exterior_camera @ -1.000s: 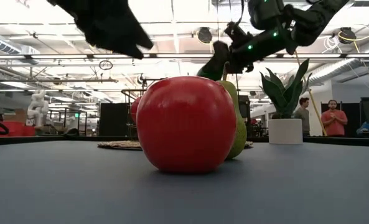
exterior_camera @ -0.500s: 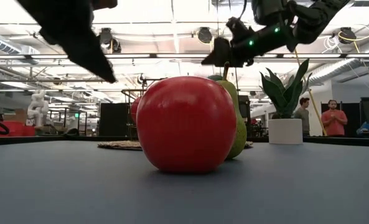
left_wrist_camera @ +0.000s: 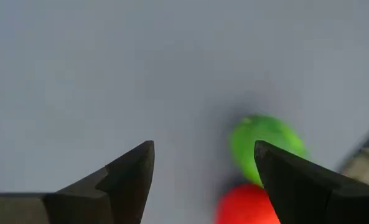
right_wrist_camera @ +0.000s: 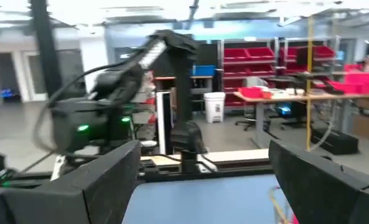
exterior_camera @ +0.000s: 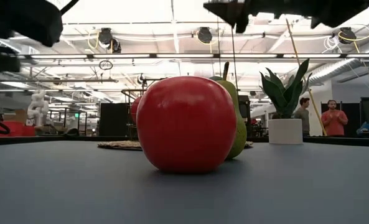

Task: Build produce basket
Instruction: Put the green lime into the gold wire basket

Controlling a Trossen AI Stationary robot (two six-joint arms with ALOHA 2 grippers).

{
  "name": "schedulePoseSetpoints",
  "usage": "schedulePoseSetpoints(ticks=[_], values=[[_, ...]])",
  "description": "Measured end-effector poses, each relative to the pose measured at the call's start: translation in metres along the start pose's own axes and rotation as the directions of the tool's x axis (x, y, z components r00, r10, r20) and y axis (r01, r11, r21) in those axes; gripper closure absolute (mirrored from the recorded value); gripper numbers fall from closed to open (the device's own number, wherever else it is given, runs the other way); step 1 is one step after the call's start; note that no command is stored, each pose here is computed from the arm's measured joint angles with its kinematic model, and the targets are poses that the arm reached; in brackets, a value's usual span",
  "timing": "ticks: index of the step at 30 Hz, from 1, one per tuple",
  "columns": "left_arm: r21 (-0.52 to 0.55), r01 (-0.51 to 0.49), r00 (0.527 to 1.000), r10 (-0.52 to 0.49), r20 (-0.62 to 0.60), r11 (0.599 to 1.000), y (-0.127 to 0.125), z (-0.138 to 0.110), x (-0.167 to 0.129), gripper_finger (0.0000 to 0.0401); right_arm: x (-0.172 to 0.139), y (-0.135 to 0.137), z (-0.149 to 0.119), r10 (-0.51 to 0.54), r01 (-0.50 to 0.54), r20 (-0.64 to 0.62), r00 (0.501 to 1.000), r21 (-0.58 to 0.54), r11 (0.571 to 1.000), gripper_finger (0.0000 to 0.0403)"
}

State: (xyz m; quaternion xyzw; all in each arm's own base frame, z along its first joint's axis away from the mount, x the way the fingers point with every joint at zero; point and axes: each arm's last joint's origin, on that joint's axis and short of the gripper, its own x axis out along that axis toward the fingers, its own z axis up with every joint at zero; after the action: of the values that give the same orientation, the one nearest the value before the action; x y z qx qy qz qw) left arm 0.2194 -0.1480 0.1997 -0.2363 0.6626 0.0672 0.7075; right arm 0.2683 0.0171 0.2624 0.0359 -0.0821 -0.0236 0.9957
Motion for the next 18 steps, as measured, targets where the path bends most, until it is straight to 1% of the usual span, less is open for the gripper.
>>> schedulePoseSetpoints(ticks=[1,3,5,7,10,14,18], values=[[-0.034,0.027,0.999,-0.027,-0.017,0.999,-0.002,-0.001,0.000,0.0128,-0.001,0.005,0.000,0.019,-0.019,-0.001,1.000,-0.003,1.000,0.0053],[-0.077,0.075,0.997,-0.076,-0.004,0.994,-0.008,-0.001,0.000,0.0128,-0.003,0.014,0.001,0.051,-0.051,0.004,0.999,-0.003,0.999,0.0053],[-0.076,0.124,0.992,-0.122,0.030,0.989,-0.016,-0.003,0.003,0.0128,-0.004,0.020,0.002,0.075,-0.075,0.020,0.997,0.000,0.997,0.0053],[-0.083,0.150,0.988,-0.147,0.036,0.985,-0.022,-0.003,0.011,0.0128,-0.007,0.026,0.005,0.095,-0.096,0.028,0.995,0.005,0.995,0.0053],[-0.097,0.153,0.988,-0.156,-0.016,0.983,-0.025,-0.006,0.020,0.0128,-0.009,0.032,0.007,0.116,-0.116,0.037,0.993,-0.006,0.993,0.0053],[-0.136,0.108,0.991,-0.118,-0.067,0.985,-0.025,-0.006,0.033,0.0125,-0.010,0.035,0.008,0.126,-0.124,0.041,0.991,-0.037,0.992,0.0053],[-0.134,0.136,0.984,-0.150,-0.099,0.982,-0.030,-0.003,0.044,0.0113,-0.010,0.033,0.007,0.058,-0.056,0.041,0.998,-0.040,0.998,0.0053]])
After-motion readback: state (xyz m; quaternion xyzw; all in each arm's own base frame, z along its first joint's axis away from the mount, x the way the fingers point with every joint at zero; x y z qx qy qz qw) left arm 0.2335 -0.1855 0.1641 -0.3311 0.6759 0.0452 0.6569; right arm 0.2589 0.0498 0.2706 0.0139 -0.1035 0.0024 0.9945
